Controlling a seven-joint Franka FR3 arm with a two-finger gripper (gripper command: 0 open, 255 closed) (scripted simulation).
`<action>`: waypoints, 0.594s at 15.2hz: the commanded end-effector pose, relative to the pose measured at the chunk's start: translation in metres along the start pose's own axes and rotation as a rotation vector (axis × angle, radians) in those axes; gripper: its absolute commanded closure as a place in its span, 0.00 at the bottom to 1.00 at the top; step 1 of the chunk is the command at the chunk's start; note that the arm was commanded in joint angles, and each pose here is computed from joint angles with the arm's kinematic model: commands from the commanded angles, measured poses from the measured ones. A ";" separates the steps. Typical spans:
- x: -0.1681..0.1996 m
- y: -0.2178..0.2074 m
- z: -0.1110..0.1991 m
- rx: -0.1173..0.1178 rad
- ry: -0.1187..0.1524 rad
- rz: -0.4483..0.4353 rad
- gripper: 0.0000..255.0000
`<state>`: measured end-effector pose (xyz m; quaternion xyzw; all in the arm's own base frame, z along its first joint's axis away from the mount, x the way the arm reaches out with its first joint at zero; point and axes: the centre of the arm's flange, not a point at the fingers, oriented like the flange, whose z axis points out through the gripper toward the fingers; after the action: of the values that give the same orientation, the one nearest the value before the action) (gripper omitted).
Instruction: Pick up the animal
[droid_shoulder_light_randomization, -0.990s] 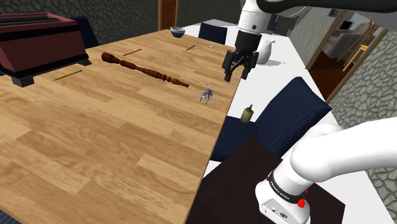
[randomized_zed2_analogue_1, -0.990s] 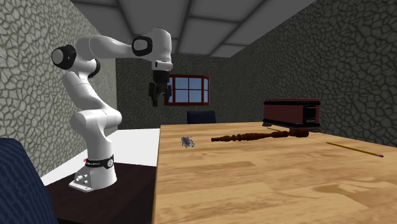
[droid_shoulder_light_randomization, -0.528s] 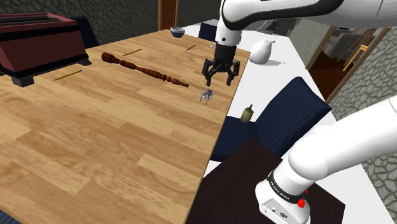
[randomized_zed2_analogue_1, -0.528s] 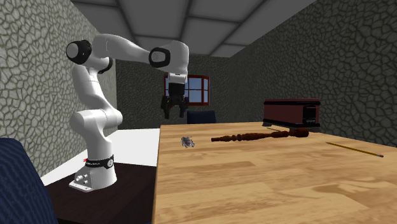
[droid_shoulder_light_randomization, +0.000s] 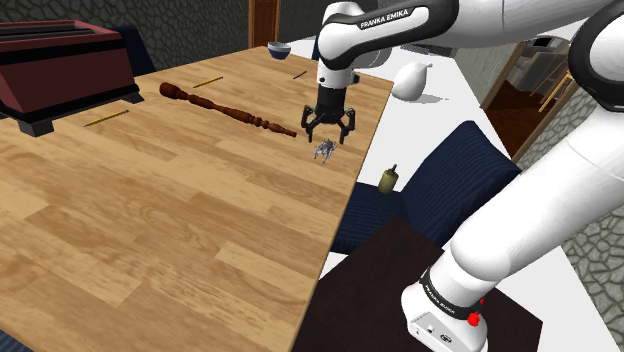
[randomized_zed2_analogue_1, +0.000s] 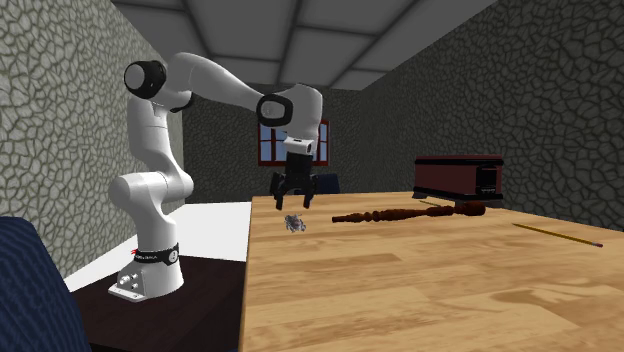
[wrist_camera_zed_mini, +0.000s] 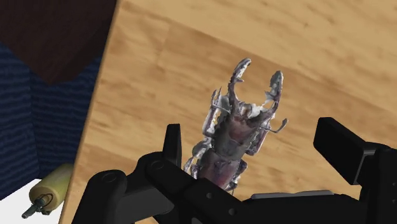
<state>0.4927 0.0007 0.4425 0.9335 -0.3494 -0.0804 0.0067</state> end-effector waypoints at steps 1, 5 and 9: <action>0.004 -0.001 0.010 0.000 -0.001 0.010 0.00; 0.007 -0.002 0.031 0.000 -0.001 0.010 0.00; 0.007 -0.002 0.034 0.000 -0.001 0.010 1.00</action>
<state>0.4944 -0.0007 0.4083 0.9317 -0.3540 -0.0808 0.0072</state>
